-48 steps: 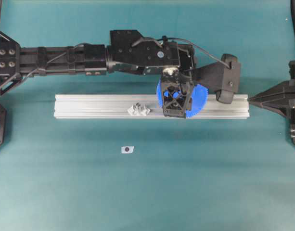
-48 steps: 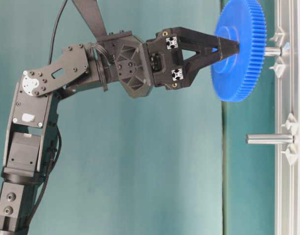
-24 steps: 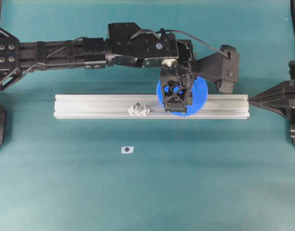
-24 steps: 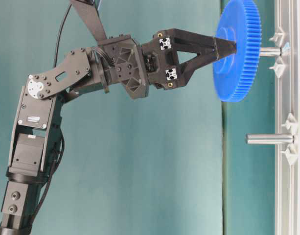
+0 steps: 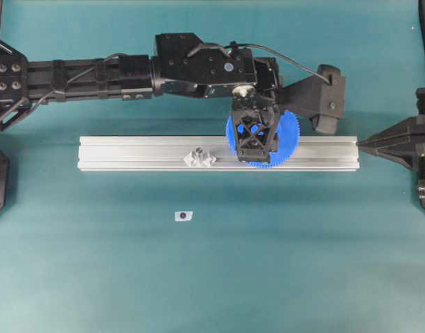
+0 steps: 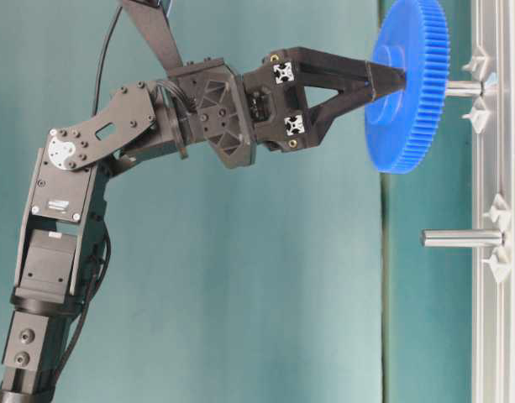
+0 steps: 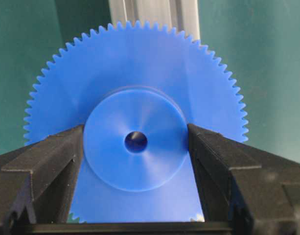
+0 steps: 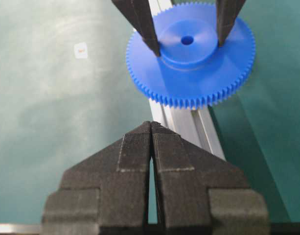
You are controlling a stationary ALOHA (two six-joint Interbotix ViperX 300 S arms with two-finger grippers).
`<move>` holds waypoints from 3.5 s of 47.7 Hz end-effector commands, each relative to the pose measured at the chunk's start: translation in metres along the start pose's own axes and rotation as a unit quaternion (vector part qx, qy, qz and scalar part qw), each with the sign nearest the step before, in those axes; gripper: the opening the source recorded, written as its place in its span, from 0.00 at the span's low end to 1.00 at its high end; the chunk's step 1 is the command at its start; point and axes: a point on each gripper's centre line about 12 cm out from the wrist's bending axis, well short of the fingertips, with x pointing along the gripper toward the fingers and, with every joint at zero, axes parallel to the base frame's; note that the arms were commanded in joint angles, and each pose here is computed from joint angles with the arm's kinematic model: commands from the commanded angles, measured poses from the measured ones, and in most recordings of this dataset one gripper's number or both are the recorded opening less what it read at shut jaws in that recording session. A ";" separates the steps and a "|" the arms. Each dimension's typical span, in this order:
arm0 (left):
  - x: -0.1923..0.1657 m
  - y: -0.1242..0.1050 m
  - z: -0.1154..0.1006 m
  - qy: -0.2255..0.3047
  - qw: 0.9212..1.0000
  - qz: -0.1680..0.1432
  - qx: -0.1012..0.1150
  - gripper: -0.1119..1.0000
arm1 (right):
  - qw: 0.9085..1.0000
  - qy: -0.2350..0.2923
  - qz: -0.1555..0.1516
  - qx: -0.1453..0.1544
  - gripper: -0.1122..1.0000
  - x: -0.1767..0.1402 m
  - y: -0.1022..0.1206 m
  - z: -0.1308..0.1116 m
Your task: Find the location of the shaft and insert the large gear.
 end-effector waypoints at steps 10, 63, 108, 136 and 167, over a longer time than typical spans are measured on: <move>-0.016 0.019 0.001 -0.021 1.000 0.015 -0.016 0.80 | 1.000 -0.004 0.000 0.005 0.09 0.000 0.000 0.004; -0.056 0.014 0.014 -0.055 0.998 0.022 -0.010 0.85 | 1.000 -0.005 -0.001 0.006 0.09 0.000 0.000 0.004; -0.059 0.005 0.016 -0.058 0.998 0.017 -0.027 0.85 | 1.000 -0.005 0.000 0.005 0.09 0.000 0.000 0.004; -0.076 -0.005 0.022 -0.074 0.997 0.017 -0.019 0.91 | 1.000 -0.006 -0.001 0.005 0.09 0.000 0.000 0.004; -0.115 -0.009 0.024 -0.109 0.994 0.023 -0.016 0.91 | 1.000 -0.008 0.000 0.004 0.09 0.000 0.000 0.005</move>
